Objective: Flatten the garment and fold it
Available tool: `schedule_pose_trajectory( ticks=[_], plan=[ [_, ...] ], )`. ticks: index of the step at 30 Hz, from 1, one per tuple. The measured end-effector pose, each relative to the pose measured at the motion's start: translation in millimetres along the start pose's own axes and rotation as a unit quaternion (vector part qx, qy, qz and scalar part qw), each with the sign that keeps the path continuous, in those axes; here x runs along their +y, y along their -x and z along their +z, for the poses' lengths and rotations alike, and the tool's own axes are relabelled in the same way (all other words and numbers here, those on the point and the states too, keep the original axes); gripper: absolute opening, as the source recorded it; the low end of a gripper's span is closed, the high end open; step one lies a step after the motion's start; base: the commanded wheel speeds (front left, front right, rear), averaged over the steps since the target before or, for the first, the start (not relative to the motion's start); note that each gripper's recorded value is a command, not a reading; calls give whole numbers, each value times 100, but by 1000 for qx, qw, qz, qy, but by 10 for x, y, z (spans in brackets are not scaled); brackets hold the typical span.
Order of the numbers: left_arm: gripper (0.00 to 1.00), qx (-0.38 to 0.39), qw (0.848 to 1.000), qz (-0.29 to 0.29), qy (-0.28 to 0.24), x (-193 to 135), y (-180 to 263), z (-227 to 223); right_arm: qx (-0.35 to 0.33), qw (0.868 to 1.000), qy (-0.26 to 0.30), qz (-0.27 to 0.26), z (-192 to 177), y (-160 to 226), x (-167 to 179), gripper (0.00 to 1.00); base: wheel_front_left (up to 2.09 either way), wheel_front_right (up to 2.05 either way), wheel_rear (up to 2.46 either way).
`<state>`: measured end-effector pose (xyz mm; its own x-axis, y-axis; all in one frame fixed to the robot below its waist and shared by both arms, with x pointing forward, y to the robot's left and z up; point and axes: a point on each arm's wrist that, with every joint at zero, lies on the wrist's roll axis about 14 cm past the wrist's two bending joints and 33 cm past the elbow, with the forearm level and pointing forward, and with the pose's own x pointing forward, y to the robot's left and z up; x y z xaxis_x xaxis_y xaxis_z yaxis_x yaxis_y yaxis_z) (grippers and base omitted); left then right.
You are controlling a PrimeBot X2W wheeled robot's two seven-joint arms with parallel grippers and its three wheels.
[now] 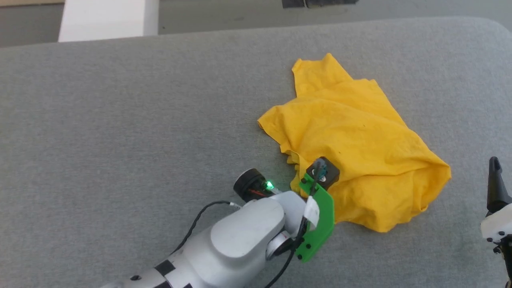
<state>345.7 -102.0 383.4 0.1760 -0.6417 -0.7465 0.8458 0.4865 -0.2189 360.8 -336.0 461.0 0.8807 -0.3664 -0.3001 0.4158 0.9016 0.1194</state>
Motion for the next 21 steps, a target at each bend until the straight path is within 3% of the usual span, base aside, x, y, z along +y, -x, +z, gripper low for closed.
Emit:
schedule_pose_trajectory(
  ticks=[1, 2, 9, 13, 16, 19, 21],
  plan=[
    [34, 2, 1000, -4, -2, -2, -21, 9, 2, 1000, 1, -5, -19, -2, -30, 100, 0, 0, 0],
    [0, 0, 1000, -9, 1, -7, -39, 23, 6, 1000, 2, -8, -42, -8, -53, 100, 0, 0, 0],
    [0, -60, 995, -24, 69, 17, 47, 234, 11, 1000, 8, 1, -91, -52, 30, 100, 0, 0, 0],
    [0, -164, 977, 22, 133, 359, 330, 608, 13, 1000, 11, 21, -86, -84, 181, 100, 0, 0, 0],
    [0, -246, 948, 97, 177, 860, 754, 795, 10, 999, 15, 42, -59, -107, 339, 100, 0, 0, 0],
    [0, -306, 902, 207, 223, 1509, 1360, 693, 8, 997, 16, 71, -28, -128, 551, 100, 0, 0, 0],
    [0, -341, 853, 289, 269, 1943, 1874, 452, 6, 996, 19, 91, -4, -139, 707, 100, 0, 0, 0]
  ],
)
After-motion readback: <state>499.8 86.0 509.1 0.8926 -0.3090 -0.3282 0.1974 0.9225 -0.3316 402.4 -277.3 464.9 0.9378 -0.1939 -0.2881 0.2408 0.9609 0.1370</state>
